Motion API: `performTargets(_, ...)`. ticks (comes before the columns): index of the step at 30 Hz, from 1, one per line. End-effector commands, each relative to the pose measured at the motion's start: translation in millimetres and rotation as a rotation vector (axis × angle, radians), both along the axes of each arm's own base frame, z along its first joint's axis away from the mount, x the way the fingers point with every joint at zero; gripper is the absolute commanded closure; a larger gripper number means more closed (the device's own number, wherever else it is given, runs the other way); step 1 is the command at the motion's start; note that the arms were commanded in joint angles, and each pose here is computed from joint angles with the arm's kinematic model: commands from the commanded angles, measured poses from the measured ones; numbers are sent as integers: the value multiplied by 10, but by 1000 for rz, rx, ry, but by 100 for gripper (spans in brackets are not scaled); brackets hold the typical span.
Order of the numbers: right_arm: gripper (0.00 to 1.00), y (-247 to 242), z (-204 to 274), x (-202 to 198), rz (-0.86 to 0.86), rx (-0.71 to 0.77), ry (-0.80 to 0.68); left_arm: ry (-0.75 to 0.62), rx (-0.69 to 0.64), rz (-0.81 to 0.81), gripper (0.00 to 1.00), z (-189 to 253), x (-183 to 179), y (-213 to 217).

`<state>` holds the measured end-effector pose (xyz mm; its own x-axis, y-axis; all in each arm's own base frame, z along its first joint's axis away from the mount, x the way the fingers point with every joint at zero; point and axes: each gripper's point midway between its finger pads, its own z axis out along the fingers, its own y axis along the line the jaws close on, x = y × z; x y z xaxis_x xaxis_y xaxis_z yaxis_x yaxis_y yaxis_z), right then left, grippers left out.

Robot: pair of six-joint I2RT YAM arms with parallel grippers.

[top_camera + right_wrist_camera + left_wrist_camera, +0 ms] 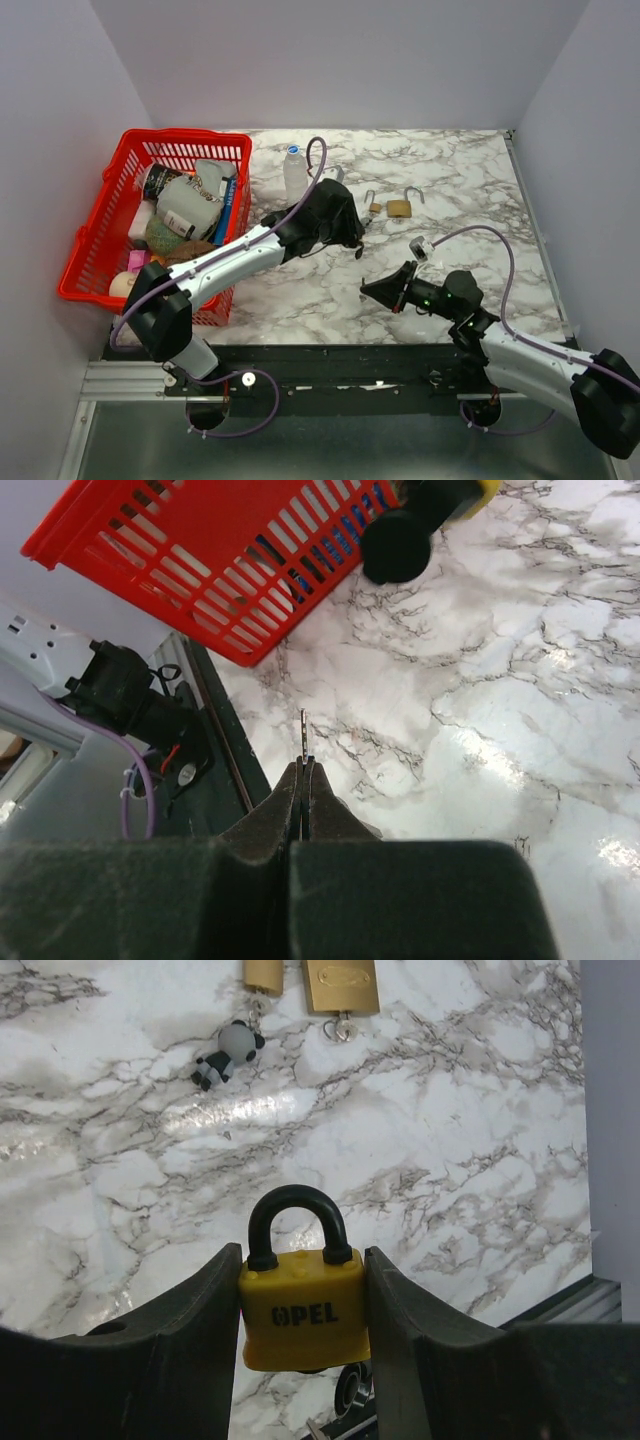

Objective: Unlock with the key

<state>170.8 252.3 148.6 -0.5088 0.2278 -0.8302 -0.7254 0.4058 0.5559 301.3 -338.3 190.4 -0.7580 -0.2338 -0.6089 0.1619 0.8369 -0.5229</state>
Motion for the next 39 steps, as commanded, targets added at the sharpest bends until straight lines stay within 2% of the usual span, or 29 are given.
performTargets(1, 99, 111, 297, 35, 38, 78, -100, -25, -141, -52, 100, 345, -213, -144)
performTargets(19, 99, 263, 421, 167, 58, 92, -102, -27, -188, -55, 100, 349, -586, -56)
performTargets(31, 99, 259, 370, 313, -9, 80, -33, -63, -151, -21, 100, 349, -600, -19)
performTargets(39, 99, 192, 442, 351, -61, 102, -48, -79, -131, -15, 100, 373, -613, 13)
